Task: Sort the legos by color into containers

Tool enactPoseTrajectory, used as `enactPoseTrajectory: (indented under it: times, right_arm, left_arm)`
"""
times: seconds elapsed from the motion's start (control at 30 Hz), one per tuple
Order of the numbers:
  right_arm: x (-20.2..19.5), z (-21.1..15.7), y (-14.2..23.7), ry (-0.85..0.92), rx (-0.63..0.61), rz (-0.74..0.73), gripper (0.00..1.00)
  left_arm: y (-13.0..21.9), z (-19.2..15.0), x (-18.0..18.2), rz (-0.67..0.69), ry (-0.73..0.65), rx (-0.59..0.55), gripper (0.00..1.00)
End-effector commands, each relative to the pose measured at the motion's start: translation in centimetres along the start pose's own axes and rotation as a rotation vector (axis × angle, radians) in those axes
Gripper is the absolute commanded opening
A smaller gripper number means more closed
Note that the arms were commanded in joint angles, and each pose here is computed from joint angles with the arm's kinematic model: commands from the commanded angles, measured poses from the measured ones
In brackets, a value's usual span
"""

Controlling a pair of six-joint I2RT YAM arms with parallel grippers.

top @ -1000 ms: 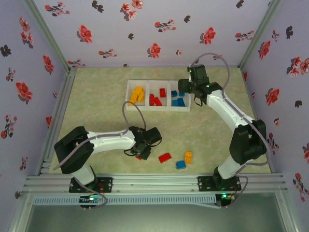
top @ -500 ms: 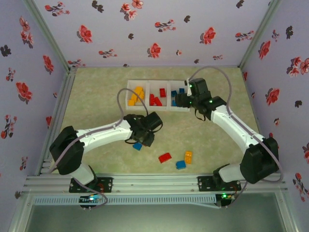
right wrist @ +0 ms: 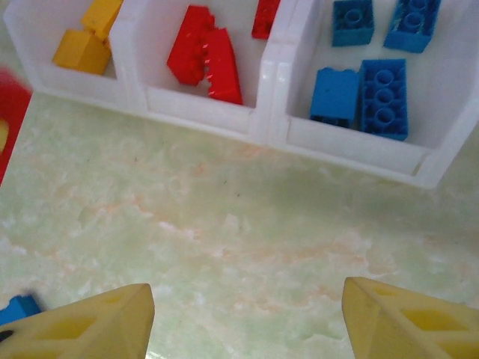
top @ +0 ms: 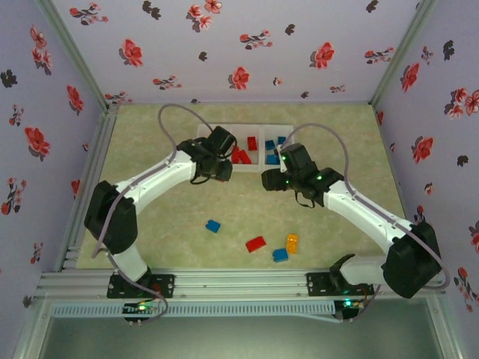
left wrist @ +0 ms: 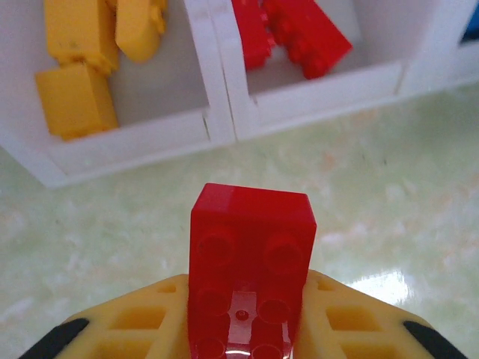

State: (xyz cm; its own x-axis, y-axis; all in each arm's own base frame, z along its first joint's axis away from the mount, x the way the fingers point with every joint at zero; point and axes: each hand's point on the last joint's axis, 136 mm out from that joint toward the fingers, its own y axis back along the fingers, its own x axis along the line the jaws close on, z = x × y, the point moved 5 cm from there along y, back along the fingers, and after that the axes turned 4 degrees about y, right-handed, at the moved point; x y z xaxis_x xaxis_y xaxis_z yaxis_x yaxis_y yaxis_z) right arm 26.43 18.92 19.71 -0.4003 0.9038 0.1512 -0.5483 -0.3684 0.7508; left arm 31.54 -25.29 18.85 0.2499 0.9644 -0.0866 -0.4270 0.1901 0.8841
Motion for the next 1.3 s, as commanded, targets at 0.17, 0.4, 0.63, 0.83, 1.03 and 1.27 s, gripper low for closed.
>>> enactPoseTrajectory:
  times: [0.17, 0.4, 0.63, 0.83, 1.03, 1.27]
  right_arm:
    - [-0.3, -1.6, 0.9, -0.015, 0.008, -0.042, 0.68]
    - [-0.7, -2.1, 1.7, -0.017, 0.000, -0.062, 0.68]
    - [-1.2, -2.4, 2.1, -0.011, -0.009, -0.087, 0.68]
    - [-1.4, -2.8, 2.0, -0.012, 0.002, -0.097, 0.68]
    - [-1.6, -3.1, 1.8, -0.013, 0.008, -0.116, 0.68]
    - [-1.8, -3.3, 1.1, -0.013, 0.037, -0.135, 0.69]
  left_arm:
    - [-1.7, 5.4, -0.6, -0.024, 0.015, -0.021, 0.29]
    - [-2.8, 9.8, -1.7, -0.052, 0.060, -0.070, 0.29]
    - [-4.5, 13.7, -2.8, -0.088, 0.075, -0.122, 0.36]
    - [-6.4, 15.2, -2.3, -0.107, 0.098, -0.114, 0.59]
    - [-4.8, 15.2, -2.1, -0.132, 0.085, -0.147, 0.59]
    - [-2.2, 13.0, -1.3, -0.155, 0.060, -0.184, 0.59]
